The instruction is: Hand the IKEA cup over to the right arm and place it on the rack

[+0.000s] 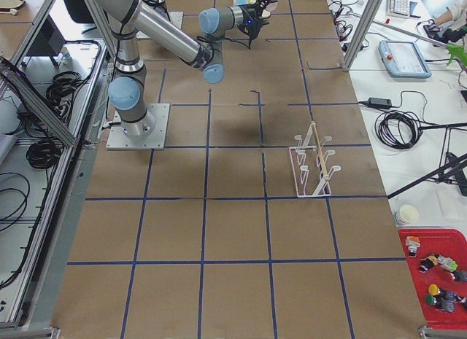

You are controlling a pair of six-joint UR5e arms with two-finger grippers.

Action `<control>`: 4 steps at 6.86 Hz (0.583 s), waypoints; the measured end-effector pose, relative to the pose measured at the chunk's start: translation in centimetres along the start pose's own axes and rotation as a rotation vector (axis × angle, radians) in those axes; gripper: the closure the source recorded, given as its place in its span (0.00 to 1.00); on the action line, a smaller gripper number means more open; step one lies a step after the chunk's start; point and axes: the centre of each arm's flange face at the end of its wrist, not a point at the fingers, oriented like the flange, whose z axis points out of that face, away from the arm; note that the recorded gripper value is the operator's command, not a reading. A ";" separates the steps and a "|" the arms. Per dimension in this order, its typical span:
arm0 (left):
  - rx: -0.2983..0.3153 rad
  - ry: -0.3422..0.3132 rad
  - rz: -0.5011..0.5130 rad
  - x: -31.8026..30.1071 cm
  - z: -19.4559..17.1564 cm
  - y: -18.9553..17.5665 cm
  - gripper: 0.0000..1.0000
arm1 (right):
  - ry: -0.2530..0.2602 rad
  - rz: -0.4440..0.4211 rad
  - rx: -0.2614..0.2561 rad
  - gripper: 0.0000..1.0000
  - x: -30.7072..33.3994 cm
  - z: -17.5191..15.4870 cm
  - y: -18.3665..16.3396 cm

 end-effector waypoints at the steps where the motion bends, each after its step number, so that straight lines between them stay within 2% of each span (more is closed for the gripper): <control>1: 0.000 0.000 0.001 0.0 0.0 0.0 1.00 | -0.014 -0.007 0.042 0.02 0.0 0.0 0.5; 3: 0.000 0.000 -0.002 0.0 0.0 0.0 1.00 | -0.023 -0.016 0.095 0.02 0.4 0.3 1.5; 4: 0.000 0.000 -0.007 0.0 0.0 -0.1 1.00 | -0.028 -0.013 0.102 0.02 0.8 0.8 2.3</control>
